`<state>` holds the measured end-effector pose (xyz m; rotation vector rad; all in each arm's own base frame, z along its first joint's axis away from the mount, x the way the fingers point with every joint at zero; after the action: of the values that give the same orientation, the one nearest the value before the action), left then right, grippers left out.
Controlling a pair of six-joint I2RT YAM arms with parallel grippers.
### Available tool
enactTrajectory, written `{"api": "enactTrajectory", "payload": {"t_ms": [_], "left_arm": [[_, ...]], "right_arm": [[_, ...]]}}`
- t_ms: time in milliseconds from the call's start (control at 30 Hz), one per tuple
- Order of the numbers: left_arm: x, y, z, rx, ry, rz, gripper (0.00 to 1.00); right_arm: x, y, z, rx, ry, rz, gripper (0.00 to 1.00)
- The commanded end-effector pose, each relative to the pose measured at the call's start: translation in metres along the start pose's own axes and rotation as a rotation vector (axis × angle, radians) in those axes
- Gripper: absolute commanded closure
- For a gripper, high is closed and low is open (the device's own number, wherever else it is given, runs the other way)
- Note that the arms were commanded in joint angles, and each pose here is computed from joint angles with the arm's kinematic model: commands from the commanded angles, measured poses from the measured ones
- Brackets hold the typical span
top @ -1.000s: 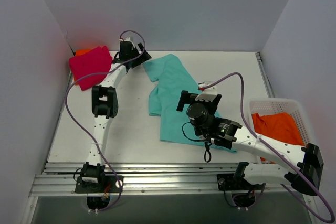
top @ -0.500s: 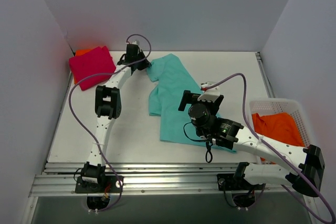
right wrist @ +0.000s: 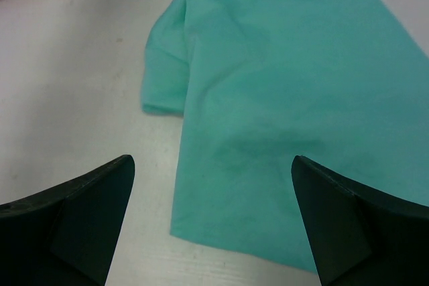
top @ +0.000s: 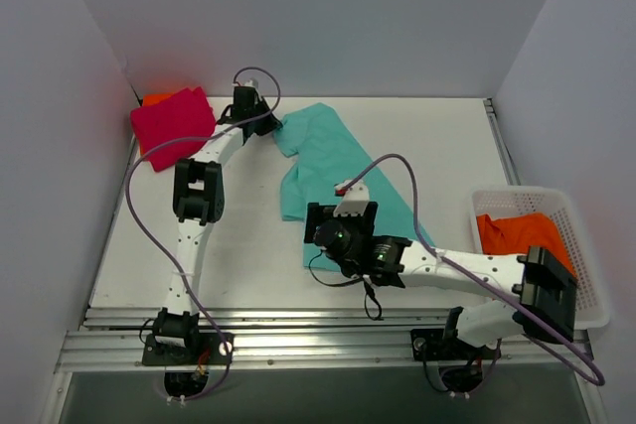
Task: Fold and stack the t-shirts
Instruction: Flatten out the tshirt
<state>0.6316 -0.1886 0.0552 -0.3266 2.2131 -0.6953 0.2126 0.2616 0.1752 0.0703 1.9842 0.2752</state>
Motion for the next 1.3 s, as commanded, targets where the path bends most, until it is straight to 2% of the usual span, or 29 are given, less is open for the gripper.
{"api": "enactTrajectory", "payload": {"t_ms": [0,133,433,733,833,933,967,1000,1133,1267], "left_arm": [[-0.027,-0.017,-0.026,0.047,-0.054,-0.001,0.98],[-0.019,-0.015,-0.033,0.068,-0.066,-0.012,0.98],[-0.008,-0.005,-0.042,0.093,-0.064,-0.019,0.98],[-0.008,0.0,-0.047,0.107,-0.066,-0.026,0.98],[-0.007,0.002,-0.049,0.111,-0.068,-0.03,0.98],[-0.008,0.004,-0.051,0.115,-0.071,-0.037,0.98],[-0.008,0.004,-0.052,0.119,-0.069,-0.037,0.98],[-0.007,0.005,-0.052,0.119,-0.068,-0.04,0.98],[-0.009,0.006,-0.056,0.124,-0.072,-0.037,0.98],[-0.013,0.001,-0.066,0.111,-0.084,-0.009,0.98]], "right_arm": [[0.035,0.014,0.0,0.003,0.069,0.023,0.0],[0.065,0.027,-0.001,0.006,0.114,-0.011,0.0],[0.114,0.025,0.014,0.031,0.173,-0.032,0.0],[0.145,0.033,0.031,0.039,0.225,-0.077,0.03],[0.149,0.029,0.033,0.046,0.238,-0.071,0.16],[0.152,0.02,0.033,0.065,0.251,-0.065,0.6],[0.152,0.016,0.033,0.079,0.25,-0.066,0.95],[0.153,0.009,0.032,0.11,0.255,-0.068,1.0],[0.146,0.002,0.029,0.145,0.238,-0.091,1.0],[0.12,0.007,0.024,0.158,0.197,-0.122,1.0]]}}
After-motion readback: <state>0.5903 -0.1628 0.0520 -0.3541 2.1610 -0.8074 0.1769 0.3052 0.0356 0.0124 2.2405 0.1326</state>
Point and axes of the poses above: each gripper's point midway between its finger pads, its own z axis out along the fingers, its own y axis along the line the jaws close on, x = y × z, the point moved 4 cm from there along -z, back along the fingers, and after that the axes turned 2 degrees about z, right-handed, at the moved point
